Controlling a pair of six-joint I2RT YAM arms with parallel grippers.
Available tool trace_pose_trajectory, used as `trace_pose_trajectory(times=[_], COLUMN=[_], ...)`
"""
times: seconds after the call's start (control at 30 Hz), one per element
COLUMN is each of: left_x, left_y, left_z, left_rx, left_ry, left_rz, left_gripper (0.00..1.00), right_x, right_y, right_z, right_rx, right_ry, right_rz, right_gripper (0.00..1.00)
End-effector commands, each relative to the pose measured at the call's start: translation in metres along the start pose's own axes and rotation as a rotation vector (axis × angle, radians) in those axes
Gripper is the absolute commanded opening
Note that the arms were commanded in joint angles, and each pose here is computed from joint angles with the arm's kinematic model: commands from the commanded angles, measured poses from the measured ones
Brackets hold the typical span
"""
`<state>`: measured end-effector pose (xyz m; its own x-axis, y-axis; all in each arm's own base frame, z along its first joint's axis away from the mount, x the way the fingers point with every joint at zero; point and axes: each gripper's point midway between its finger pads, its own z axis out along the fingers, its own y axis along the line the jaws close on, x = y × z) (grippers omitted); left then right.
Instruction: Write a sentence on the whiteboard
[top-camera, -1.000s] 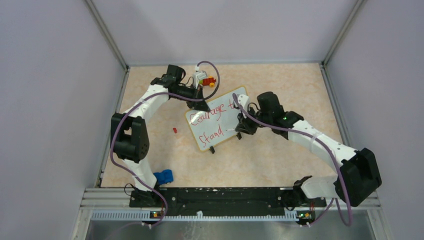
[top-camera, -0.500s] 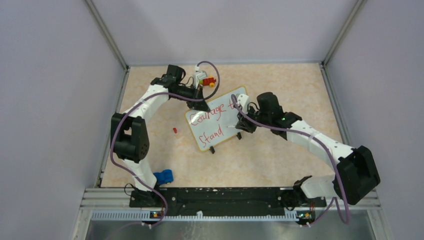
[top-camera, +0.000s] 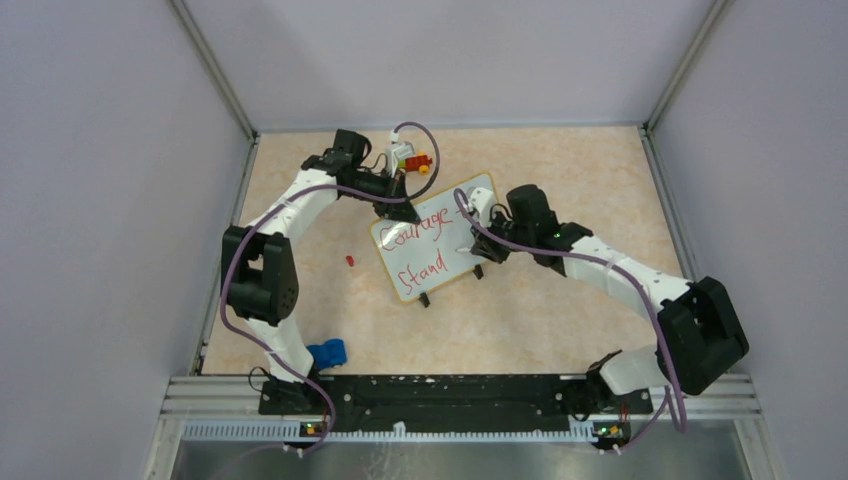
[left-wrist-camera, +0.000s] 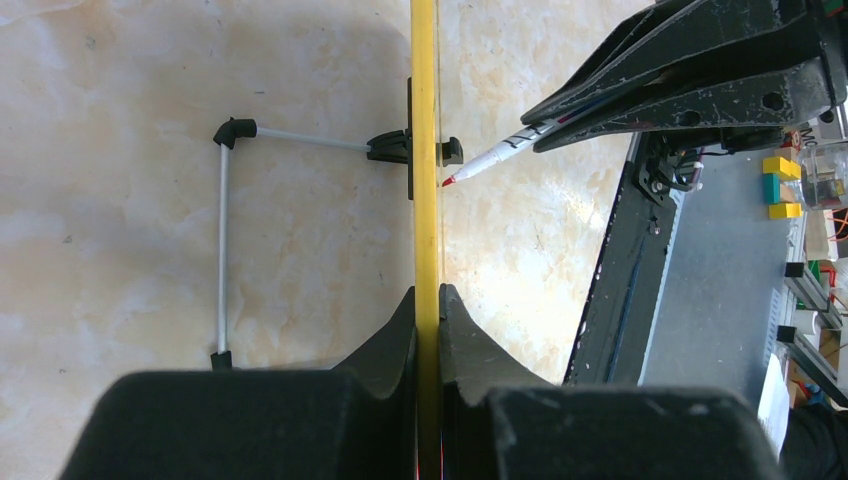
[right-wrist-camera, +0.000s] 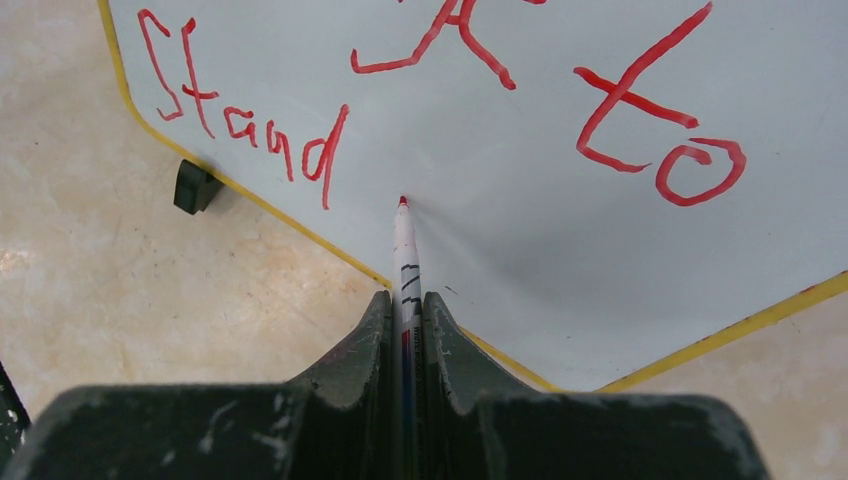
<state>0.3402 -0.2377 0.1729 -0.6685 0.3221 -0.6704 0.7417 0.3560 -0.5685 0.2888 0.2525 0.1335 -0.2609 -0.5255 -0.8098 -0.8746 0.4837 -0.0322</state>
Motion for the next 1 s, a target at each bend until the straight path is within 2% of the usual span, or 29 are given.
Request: trace_pose_trajectory(times=[0.0, 0.57, 0.8, 0.97], left_x=[0.034, 0.034, 0.034, 0.034], left_y=[0.002, 0.002, 0.002, 0.001], left_z=[0.010, 0.009, 0.009, 0.009], left_rx=[-0.020, -0.021, -0.021, -0.018], left_ry=[0.112, 0.115, 0.115, 0.114], left_rz=[-0.036, -0.034, -0.034, -0.034], left_gripper=[0.00, 0.00, 0.00, 0.00], right_x=[-0.015, -0.006, -0.029, -0.042], right_y=[-0.009, -0.041, -0.012, -0.015], right_z=[0.005, -0.014, -0.025, -0.025], right_rx=[0.034, 0.152, 0.005, 0.007], right_ry=[-0.041, -0.022, -0.087, -0.119], right_rz=[-0.037, 0.003, -0.026, -0.019], right_gripper=[0.00, 0.00, 0.00, 0.00])
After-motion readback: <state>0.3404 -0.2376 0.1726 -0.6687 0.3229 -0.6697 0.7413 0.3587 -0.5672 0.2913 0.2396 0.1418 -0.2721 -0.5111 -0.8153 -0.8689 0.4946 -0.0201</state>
